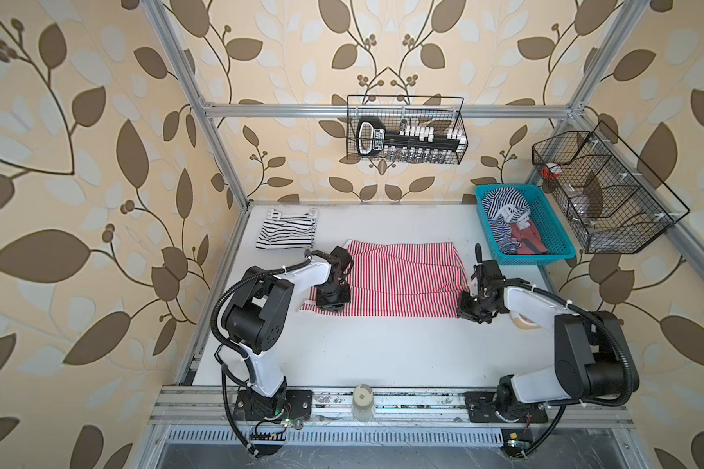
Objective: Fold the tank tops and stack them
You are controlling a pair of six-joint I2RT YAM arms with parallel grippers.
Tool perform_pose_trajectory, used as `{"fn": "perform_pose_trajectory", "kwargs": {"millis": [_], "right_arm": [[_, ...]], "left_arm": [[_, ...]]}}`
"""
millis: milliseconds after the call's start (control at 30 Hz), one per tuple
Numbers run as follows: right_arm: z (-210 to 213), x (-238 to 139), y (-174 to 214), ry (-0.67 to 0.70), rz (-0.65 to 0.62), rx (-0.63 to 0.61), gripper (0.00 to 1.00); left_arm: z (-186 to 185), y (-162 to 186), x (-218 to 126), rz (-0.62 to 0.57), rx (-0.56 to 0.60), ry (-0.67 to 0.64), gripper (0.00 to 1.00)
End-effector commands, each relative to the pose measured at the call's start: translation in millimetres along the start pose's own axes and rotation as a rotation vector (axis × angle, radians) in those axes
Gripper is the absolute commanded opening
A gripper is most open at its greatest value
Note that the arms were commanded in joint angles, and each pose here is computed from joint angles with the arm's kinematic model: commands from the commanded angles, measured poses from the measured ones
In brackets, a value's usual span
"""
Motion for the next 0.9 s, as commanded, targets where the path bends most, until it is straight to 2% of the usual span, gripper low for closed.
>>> {"fn": "perform_pose_trajectory", "kwargs": {"millis": [0,100,200,367,467,600,867], "right_arm": [[-15,-1,25,0.066,0.073,0.033,0.08],[-2,-21,8,0.033,0.003,0.015,0.09],[16,-48,-23,0.012,-0.08,-0.025,0.21],[39,-72,-83,0.033,-0.16,-0.062,0.31],[44,-68,-121,0.063,-0.188,-0.052,0.35],[48,-50,-162,0.061,-0.196,-0.028,0.4],[53,-18,-206,0.017,-0.217,0.02,0.4]], "left_arm": [[12,6,-15,-0.009,-0.024,-0.065,0.16],[-4,-13,-45,-0.08,-0.001,-0.023,0.19],[-25,-42,-81,-0.172,0.029,0.016,0.22],[-56,-102,-115,-0.275,0.068,0.027,0.29],[-66,-138,-116,-0.293,0.056,0.048,0.32],[-74,-181,-111,-0.328,0.034,0.105,0.43],[-78,-237,-92,-0.381,-0.015,0.252,0.47]]}}
Point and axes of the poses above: each gripper's point midway between its finger pads, its own x axis out along the fingers, its own z axis along the line the jaws close on, y = z × x, the point moved 4 cm from there along -x, back along the fingers, and after that the axes turned 2 degrees about x, right-handed, at the moved point
